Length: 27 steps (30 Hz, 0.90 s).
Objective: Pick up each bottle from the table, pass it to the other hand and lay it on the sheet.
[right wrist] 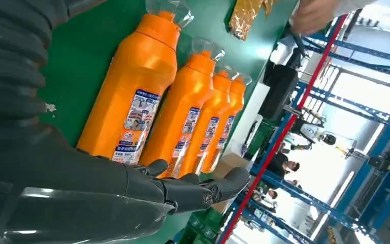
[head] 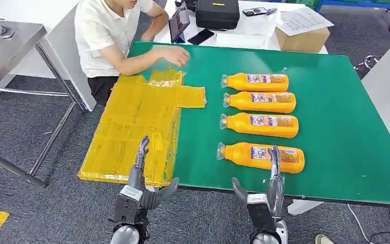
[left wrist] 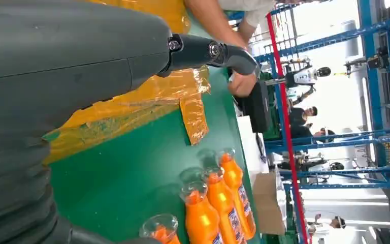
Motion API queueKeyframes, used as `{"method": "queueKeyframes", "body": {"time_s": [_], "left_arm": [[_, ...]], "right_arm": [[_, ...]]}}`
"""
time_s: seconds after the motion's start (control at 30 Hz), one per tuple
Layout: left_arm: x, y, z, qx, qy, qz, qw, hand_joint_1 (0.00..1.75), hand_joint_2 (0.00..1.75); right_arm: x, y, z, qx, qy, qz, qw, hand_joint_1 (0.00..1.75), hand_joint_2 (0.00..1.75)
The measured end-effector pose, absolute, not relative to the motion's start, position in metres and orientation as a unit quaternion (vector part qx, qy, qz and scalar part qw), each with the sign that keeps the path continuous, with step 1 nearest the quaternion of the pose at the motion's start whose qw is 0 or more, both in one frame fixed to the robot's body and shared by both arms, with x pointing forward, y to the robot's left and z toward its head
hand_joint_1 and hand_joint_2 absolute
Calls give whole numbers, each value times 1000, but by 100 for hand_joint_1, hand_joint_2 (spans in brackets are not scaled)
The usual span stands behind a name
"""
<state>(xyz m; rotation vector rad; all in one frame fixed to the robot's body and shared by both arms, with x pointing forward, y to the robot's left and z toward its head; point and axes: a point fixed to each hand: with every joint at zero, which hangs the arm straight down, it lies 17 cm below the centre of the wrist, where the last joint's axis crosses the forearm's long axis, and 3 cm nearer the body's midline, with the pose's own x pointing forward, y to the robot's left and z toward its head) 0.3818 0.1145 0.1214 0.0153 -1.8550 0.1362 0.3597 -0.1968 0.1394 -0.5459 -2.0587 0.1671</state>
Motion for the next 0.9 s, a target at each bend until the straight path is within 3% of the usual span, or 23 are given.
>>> {"method": "queueKeyframes", "body": {"time_s": [0.23, 0.5, 0.9], "left_arm": [[382, 114, 122, -2, -800, 66, 597, 0, 175], [390, 94, 137, -37, -809, 46, 585, 0, 175], [391, 86, 139, -47, -807, 45, 587, 0, 175]], "right_arm": [[361, -196, 141, -261, -840, 109, 462, 0, 175], [404, -218, 114, -414, -752, 361, 365, 0, 175], [447, -309, 92, -494, -660, 425, 373, 0, 175]]}}
